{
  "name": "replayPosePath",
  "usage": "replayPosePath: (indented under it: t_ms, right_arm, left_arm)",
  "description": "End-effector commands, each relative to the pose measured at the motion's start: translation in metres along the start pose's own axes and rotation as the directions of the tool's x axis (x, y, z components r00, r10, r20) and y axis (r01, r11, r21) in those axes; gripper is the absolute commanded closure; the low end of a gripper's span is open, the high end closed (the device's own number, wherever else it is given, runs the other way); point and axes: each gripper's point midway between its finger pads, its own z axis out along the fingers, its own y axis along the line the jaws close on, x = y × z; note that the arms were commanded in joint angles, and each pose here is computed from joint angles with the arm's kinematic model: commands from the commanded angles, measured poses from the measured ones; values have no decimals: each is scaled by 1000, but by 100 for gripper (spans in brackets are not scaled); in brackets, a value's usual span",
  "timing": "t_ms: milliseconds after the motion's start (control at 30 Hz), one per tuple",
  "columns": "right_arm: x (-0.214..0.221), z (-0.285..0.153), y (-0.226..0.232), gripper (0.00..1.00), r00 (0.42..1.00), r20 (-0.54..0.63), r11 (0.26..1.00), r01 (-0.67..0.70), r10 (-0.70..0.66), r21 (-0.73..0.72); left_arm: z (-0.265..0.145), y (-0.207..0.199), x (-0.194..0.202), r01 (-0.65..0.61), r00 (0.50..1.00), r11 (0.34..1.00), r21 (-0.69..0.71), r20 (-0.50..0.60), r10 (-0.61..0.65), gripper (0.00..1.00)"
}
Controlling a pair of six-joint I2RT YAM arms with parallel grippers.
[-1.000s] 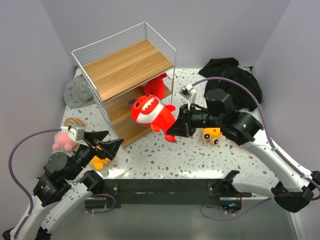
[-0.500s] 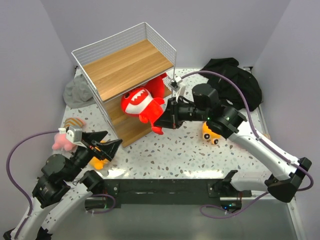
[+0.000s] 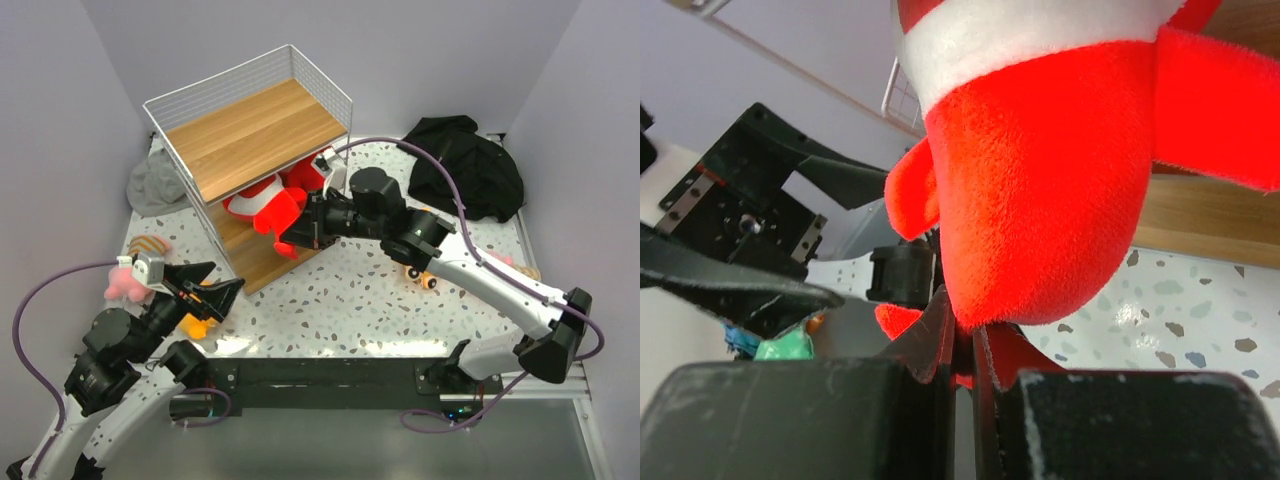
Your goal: Place and organize the stuffed toys onto the shelf
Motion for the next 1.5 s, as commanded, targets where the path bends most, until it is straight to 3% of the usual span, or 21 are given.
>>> replayPosePath:
  t_ms: [0, 533, 967, 1167, 1300, 1467]
  right_arm:
    - [-38, 13, 22, 100, 990, 133, 999, 45, -44, -6]
    - [-35, 45, 11, 99, 978, 198, 994, 53, -71, 92]
    - [-36, 65, 1, 91, 977, 200, 991, 45, -69, 124]
    - [-41, 66, -6, 80, 969, 234, 986, 38, -77, 165]
    - [-42, 68, -6, 65, 969, 239, 987, 25, -63, 158]
    - [-44, 64, -4, 55, 966, 255, 989, 12, -50, 150]
  left_arm:
    - [1, -4, -6, 3, 1000, 1000, 18, 27, -4, 0]
    - [1, -5, -6, 3, 1000, 1000, 25, 27, -4, 0]
    - [0, -5, -6, 2, 1000, 1000, 25, 27, -2, 0]
    - [0, -5, -6, 3, 1000, 1000, 23, 26, -4, 0]
    - [0, -5, -6, 5, 1000, 1000, 22, 27, -5, 0]
    - [0, -5, -6, 5, 1000, 1000, 23, 25, -5, 0]
